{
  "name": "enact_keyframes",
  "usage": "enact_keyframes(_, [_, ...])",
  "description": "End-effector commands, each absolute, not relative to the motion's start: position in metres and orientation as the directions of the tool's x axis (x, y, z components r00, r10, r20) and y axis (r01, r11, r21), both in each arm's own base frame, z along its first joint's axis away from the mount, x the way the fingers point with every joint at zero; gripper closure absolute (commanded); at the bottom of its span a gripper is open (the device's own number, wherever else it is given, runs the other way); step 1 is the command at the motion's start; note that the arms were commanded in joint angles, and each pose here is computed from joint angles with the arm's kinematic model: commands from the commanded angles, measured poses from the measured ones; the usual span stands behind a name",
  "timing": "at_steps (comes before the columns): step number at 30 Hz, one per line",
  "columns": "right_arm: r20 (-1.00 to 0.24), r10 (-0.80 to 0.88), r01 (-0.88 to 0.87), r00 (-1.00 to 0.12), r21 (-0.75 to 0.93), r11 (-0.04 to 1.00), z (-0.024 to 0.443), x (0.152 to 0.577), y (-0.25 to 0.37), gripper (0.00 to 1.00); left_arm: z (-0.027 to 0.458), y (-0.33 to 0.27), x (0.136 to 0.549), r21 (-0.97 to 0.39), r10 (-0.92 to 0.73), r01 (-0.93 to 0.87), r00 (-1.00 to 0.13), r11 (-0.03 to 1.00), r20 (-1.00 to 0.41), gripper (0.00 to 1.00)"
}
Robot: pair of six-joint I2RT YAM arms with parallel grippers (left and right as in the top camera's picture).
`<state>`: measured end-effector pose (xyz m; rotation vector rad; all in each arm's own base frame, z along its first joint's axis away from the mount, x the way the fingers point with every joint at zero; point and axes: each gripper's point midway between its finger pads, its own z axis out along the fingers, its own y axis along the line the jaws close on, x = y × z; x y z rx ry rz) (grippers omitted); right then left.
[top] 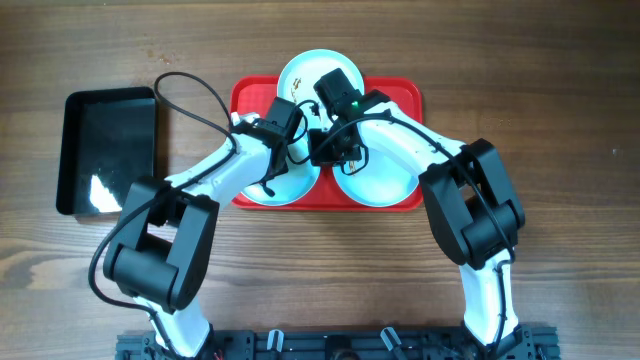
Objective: Clean dirty plates on tray and stack at the side
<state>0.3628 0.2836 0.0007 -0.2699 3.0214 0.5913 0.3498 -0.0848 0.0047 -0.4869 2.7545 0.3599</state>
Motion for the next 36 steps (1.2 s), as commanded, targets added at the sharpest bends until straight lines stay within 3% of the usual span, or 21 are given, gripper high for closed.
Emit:
enact_keyframes(1, [0.0,-0.175,-0.167,-0.985,0.3,0.939,-0.026,0.345,0.269,0.96,-0.03,-0.046,0.323,0.329,-0.313,-0.396,-0.909,0.857,-0.276,0.96])
enact_keyframes(9, [0.003,-0.175,-0.166,-0.985,0.299,0.94,-0.026,0.344,0.269,0.96,0.001,-0.043,0.342,0.284,-0.346,-0.439,-0.881,0.852,-0.323,0.96])
enact_keyframes(13, [0.002,-0.174,-0.166,-0.985,0.3,0.939,-0.026,0.345,0.269,0.96,0.031,-0.07,0.354,0.157,-0.33,-0.403,-0.876,0.902,-0.351,0.96])
enact_keyframes(19, [0.003,-0.172,-0.164,-0.985,0.3,0.94,-0.026,0.345,0.269,0.96,0.034,-0.13,0.356,-0.081,-0.215,-0.201,-0.941,0.976,-0.261,0.96])
enact_keyframes(36, [0.029,-0.148,-0.133,-0.988,0.296,0.946,-0.026,0.34,0.267,0.96,-0.022,-0.137,0.352,-0.082,-0.213,-0.202,-0.965,0.976,-0.151,0.96])
